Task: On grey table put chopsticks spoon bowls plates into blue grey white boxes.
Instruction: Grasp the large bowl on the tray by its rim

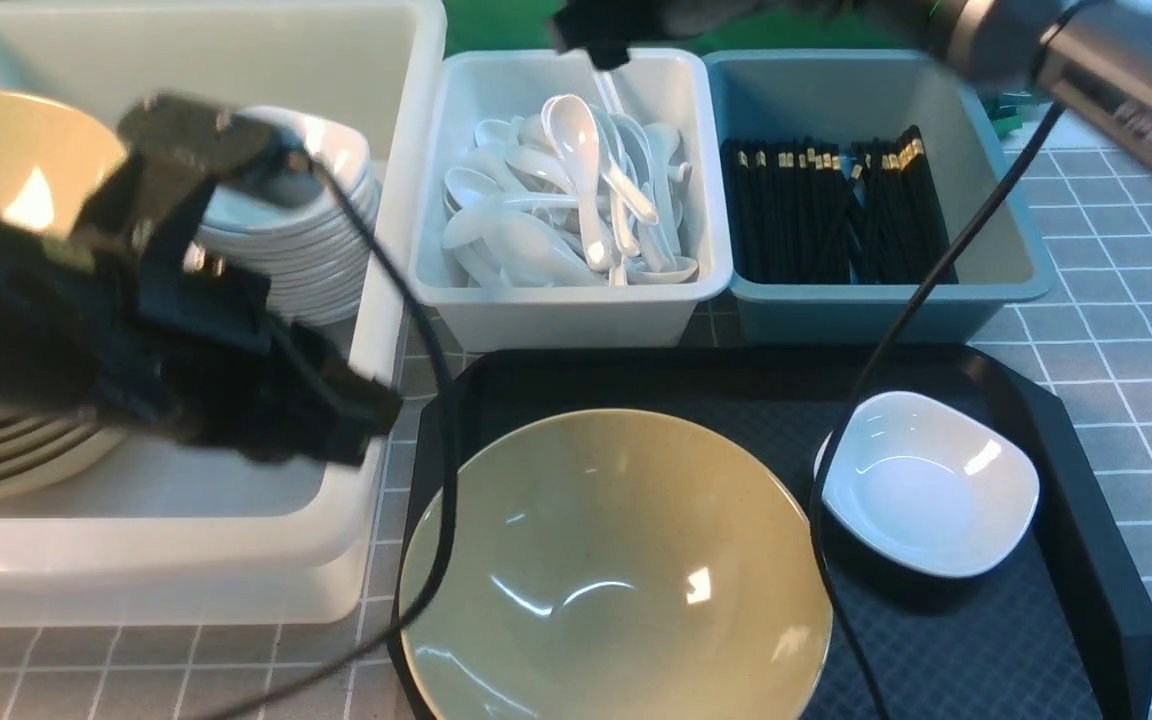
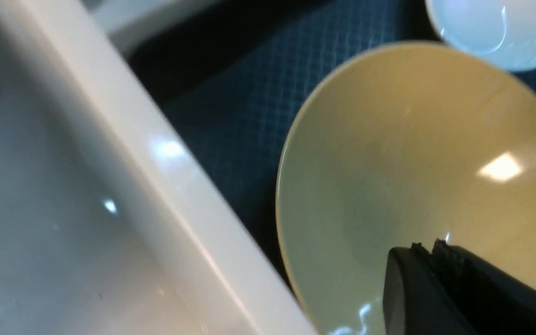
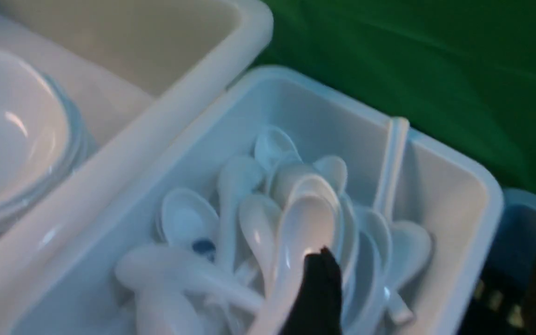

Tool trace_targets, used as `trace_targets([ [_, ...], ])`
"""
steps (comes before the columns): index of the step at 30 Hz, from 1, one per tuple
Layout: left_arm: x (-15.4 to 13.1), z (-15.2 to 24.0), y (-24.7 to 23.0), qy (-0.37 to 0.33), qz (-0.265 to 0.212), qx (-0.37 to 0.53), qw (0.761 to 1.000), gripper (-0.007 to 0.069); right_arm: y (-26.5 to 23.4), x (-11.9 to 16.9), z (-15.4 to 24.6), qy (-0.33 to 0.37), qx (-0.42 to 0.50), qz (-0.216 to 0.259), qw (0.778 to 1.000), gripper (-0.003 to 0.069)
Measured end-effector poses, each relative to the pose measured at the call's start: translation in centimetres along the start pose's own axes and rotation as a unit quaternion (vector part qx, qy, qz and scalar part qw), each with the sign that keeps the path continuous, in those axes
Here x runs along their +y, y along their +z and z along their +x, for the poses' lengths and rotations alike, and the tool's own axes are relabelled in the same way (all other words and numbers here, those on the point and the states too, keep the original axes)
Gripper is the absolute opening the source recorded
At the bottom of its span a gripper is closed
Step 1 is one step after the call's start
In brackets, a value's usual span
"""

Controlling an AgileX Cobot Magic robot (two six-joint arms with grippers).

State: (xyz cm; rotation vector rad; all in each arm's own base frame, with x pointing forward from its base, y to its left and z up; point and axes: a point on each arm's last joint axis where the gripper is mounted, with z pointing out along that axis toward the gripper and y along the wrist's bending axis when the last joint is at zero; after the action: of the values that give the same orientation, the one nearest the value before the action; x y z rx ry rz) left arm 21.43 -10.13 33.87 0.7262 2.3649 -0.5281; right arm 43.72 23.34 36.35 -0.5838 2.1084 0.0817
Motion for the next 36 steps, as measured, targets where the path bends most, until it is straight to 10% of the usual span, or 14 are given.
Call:
trace_targets([
  [12, -1.1, -7.1, 7.0, 0.128, 0.004, 0.126, 0.984, 0.0426, -6.5, -0.9, 1.6, -0.088, 0.158, -0.021, 0.983, 0.0325],
  [20, -2.3, -7.0, 15.8, 0.172, -0.043, 0.217, 0.96, 0.0473, -14.8, -1.4, 4.4, -0.08, 0.169, -0.044, 0.981, 0.0112],
  [28, -1.2, -5.0, 20.8, 0.165, -0.043, 0.271, 0.947, 0.042, -16.9, -1.2, 9.1, -0.086, 0.218, -0.052, 0.971, 0.0088],
  [36, -1.9, -5.5, 18.8, 0.135, -0.038, 0.274, 0.951, 0.0058, -15.8, -0.7, 11.9, -0.092, 0.253, -0.065, 0.961, 0.0088],
])
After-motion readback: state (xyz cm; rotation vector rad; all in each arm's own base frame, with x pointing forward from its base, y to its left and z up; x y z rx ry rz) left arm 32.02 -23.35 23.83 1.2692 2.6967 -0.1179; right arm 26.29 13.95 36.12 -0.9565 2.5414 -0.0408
